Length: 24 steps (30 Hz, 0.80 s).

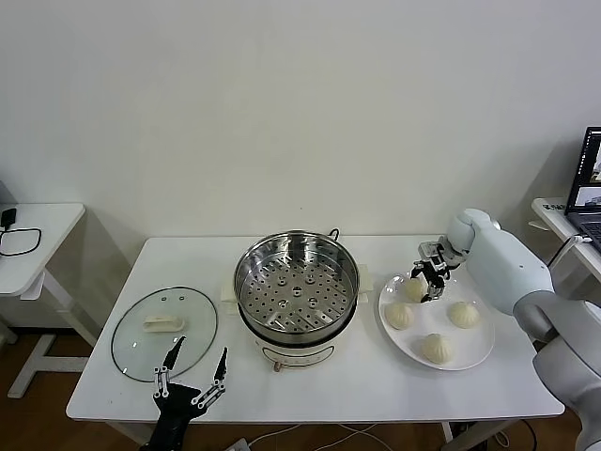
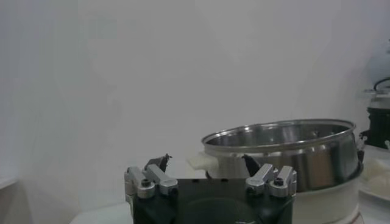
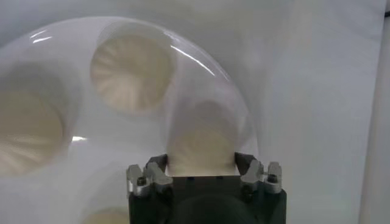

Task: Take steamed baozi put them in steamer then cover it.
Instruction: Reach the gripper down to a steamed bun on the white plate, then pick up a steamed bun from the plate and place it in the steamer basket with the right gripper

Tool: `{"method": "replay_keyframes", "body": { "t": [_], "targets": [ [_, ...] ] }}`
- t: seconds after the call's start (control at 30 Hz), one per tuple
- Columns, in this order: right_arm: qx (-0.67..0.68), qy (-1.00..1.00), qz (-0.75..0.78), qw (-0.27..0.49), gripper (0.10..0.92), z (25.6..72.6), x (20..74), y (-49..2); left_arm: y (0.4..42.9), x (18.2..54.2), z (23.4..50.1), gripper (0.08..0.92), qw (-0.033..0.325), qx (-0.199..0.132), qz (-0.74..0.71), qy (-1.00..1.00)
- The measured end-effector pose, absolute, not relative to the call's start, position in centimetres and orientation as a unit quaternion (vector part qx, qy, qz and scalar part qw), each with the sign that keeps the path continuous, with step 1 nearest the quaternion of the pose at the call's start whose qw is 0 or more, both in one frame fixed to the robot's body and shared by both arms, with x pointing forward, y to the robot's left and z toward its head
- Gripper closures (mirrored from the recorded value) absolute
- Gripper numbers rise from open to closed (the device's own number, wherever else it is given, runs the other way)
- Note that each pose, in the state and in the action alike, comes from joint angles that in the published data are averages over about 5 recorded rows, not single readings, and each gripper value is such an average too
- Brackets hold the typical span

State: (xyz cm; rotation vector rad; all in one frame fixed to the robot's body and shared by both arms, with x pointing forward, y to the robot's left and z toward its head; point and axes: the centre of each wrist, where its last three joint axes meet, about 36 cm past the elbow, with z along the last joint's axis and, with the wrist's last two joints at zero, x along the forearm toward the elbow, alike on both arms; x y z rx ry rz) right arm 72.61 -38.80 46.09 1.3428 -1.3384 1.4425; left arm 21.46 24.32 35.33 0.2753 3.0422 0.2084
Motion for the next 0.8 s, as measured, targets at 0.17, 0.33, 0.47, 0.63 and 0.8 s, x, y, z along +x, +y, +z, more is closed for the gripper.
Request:
{"method": "replay_keyframes", "body": {
  "t": [0.17,0.33,0.47,0.63,0.8],
  "targets": [
    [0.524,-0.521,0.572,0.356,0.375,47.8,72.7,-38.7,24.2,21.5,35.5,0.177,0.043,0.09,0.066,0.993],
    [0.537,-0.508,0.599,0.309,0.372,51.9,73.1,-37.8,24.1,21.6,35.8,0.177,0.046,0.091,0.066,0.993],
    [0.559,-0.478,0.634,0.239,0.363,57.0,73.8,-35.3,23.9,21.7,36.0,0.177,0.048,0.093,0.064,0.992],
    [0.584,-0.423,0.678,0.145,0.361,63.2,73.9,-30.6,23.8,21.6,36.2,0.177,0.049,0.092,0.063,0.993],
    [0.603,-0.351,0.714,0.064,0.362,67.8,73.0,-24.9,23.9,21.4,36.2,0.177,0.049,0.091,0.063,0.993]
  ]
}}
